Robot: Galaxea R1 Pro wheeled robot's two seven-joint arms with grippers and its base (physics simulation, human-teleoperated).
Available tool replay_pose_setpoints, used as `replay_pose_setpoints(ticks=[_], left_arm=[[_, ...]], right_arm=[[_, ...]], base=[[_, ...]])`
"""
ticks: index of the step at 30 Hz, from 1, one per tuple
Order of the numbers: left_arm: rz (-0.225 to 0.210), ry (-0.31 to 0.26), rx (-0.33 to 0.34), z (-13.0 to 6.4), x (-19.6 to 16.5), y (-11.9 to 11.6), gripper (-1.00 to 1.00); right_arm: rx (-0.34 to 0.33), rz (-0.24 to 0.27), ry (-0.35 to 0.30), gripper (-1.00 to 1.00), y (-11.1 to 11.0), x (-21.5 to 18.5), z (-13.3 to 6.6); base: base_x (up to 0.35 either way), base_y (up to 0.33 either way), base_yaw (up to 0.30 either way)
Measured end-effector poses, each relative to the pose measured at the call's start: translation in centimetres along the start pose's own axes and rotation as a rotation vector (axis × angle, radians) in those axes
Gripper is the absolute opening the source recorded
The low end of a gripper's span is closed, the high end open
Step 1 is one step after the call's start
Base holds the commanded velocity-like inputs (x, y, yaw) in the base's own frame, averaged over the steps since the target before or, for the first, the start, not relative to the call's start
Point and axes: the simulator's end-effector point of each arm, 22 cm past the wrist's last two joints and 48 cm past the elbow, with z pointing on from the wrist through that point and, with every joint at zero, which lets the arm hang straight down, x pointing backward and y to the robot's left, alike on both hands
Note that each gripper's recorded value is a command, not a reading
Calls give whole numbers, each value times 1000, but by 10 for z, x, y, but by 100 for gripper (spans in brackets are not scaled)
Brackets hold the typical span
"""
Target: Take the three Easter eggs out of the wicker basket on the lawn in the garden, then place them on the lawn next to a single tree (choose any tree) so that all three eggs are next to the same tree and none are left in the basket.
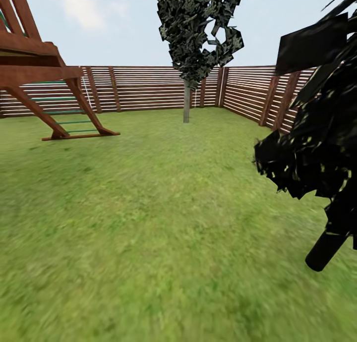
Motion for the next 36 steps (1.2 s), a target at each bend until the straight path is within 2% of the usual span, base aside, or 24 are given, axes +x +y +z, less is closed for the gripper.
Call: replay_pose_setpoints(ticks=[16,26,36], left_arm=[[0,0,0,0,0,0,100],[0,1,0,0,0,0,100],[0,0,-1,0,0,0,100]], right_arm=[[9,4,0,100,-6,0,0],[2,5,1,100,-1,0,0],[7,2,2,100,-4,0,0]], base=[[339,0,2],[339,0,0],[339,0,127]])
